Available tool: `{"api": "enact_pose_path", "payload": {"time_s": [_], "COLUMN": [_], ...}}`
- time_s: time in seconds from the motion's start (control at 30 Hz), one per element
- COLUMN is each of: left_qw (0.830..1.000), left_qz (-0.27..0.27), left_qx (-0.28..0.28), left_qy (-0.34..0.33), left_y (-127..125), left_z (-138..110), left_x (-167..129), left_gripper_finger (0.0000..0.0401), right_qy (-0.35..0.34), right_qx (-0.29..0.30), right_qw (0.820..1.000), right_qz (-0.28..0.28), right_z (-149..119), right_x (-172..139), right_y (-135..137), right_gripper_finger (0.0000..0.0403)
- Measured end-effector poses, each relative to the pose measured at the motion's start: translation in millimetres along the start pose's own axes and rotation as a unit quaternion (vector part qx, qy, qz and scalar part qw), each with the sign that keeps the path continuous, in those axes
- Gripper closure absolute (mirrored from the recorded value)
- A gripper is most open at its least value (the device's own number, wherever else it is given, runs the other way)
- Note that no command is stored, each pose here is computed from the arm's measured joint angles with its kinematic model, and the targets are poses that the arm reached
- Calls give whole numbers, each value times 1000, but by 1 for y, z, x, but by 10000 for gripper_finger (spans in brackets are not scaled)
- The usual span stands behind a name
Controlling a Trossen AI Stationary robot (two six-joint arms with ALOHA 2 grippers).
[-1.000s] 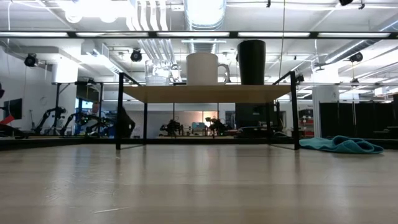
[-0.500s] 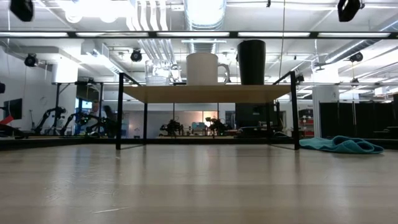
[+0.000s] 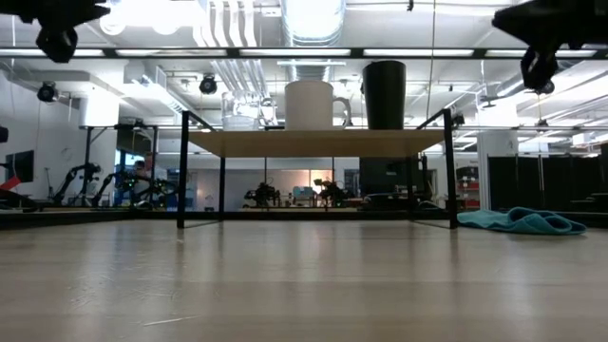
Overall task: Stack small to large cups/mugs on shelf
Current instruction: Return to Home Position
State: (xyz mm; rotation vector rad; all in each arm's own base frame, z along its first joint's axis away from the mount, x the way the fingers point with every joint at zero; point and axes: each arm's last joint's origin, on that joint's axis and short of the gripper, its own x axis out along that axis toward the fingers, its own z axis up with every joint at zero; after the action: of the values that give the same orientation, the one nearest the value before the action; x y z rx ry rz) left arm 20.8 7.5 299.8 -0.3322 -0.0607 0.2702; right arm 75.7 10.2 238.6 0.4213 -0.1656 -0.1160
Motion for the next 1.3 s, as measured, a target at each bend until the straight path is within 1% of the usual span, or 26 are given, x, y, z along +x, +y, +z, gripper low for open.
{"api": "enact_pose_path", "payload": {"time_s": [0.03, 0.1, 0.2, 0.27, 0.37, 0.47, 0.6, 0.73, 0.87, 0.97, 1.03, 1.1, 1.13, 1.23, 1.3], "left_qw": [1000, 1000, 1000, 1000, 1000, 1000, 999, 996, 996, 996, 996, 996, 996, 996, 996], "left_qz": [0, -4, -1, -4, -1, -7, -48, -86, -86, -80, -79, -78, -78, -81, -81], "left_qx": [0, -5, -1, -4, -2, -6, 0, -2, -2, -2, -11, -11, -11, -12, -12], "left_qy": [1, -17, -2, -12, -4, -15, 14, 30, 28, 46, 47, 49, 48, 26, 25], "left_y": [0, -2, 0, 0, 3, 4, 5, 7, 11, 16, 17, 19, 20, 21, 23], "left_z": [-1, 2, -8, -11, -23, -30, -51, -73, -89, -104, -110, -116, -118, -124, -132], "left_x": [1, 4, 11, 15, 22, 29, 40, 51, 59, 63, 66, 67, 68, 71, 73], "left_gripper_finger": [333, 333, 333, 333, 333, 333, 333, 333, 333, 333, 333, 333, 333, 333, 333], "right_qy": [-1, 0, 6, 9, 18, 21, 14, 11, 13, 14, 20, 34, 39, 55, 65], "right_qx": [3, 6, 5, 5, 16, 33, 39, 35, 36, 36, 32, 20, 4, -60, -91], "right_qw": [1000, 1000, 1000, 1000, 1000, 999, 999, 999, 999, 999, 999, 999, 999, 996, 993], "right_qz": [-1, -3, -5, -8, -18, -28, -25, -24, -25, -25, -28, -34, -35, -37, -38], "right_z": [-3, -11, -21, -27, -38, -45, -53, -60, -60, -60, -62, -64, -65, -68, -70], "right_x": [0, -1, 2, 3, 5, 5, 7, 8, 8, 8, 8, 8, 8, 10, 11], "right_y": [-1, -5, -8, -9, -13, -16, -18, -20, -20, -21, -21, -22, -22, -22, -23], "right_gripper_finger": [371, 371, 371, 371, 371, 371, 371, 371, 371, 371, 371, 371, 371, 371, 371]}}
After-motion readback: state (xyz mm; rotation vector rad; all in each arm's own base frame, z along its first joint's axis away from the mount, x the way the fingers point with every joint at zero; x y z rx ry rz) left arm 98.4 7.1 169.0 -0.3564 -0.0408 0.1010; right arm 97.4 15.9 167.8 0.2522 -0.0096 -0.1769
